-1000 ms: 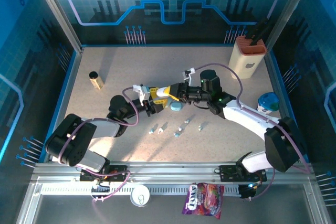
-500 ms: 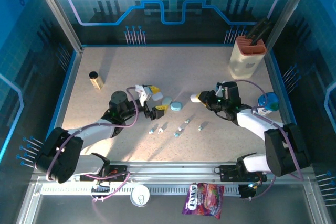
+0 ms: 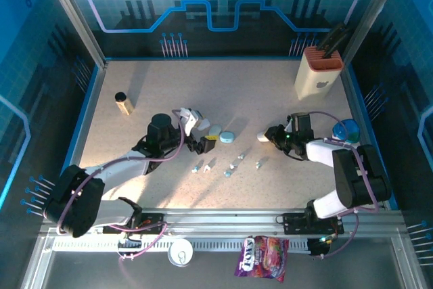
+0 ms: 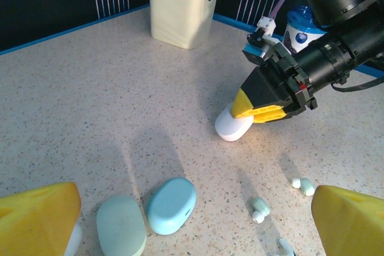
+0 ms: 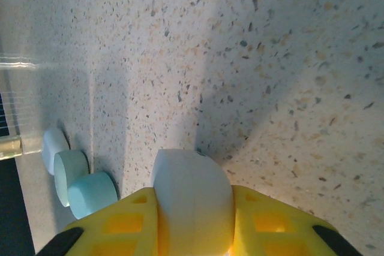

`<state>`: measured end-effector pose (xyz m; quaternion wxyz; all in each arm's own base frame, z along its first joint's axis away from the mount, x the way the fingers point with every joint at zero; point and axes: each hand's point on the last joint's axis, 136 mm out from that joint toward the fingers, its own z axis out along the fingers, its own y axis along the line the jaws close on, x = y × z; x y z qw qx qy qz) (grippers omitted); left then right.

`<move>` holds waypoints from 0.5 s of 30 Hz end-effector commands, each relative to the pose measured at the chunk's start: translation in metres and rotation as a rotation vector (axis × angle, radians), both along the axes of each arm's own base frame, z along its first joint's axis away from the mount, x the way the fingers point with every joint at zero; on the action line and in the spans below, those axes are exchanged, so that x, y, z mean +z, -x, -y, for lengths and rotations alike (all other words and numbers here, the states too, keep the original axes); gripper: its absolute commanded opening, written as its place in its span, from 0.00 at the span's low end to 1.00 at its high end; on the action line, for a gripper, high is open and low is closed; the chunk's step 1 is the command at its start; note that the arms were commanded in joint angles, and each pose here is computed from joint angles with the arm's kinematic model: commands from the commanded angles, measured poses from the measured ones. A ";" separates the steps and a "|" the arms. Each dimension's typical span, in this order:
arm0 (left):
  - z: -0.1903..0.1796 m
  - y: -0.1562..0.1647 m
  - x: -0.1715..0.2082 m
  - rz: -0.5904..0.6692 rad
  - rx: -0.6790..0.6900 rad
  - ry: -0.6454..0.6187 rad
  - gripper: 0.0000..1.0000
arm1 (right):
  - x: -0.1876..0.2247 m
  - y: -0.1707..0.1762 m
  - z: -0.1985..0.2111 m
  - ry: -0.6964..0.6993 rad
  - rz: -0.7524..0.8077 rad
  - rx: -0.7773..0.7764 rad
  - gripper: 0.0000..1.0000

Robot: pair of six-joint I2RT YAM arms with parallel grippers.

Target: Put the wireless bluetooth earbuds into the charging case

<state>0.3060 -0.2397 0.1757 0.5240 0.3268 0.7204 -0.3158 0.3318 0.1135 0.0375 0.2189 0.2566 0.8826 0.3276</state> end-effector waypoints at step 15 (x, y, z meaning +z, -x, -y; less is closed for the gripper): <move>-0.053 -0.051 -0.008 -0.267 0.412 0.045 0.99 | 0.073 0.018 -0.009 0.509 0.216 0.449 0.78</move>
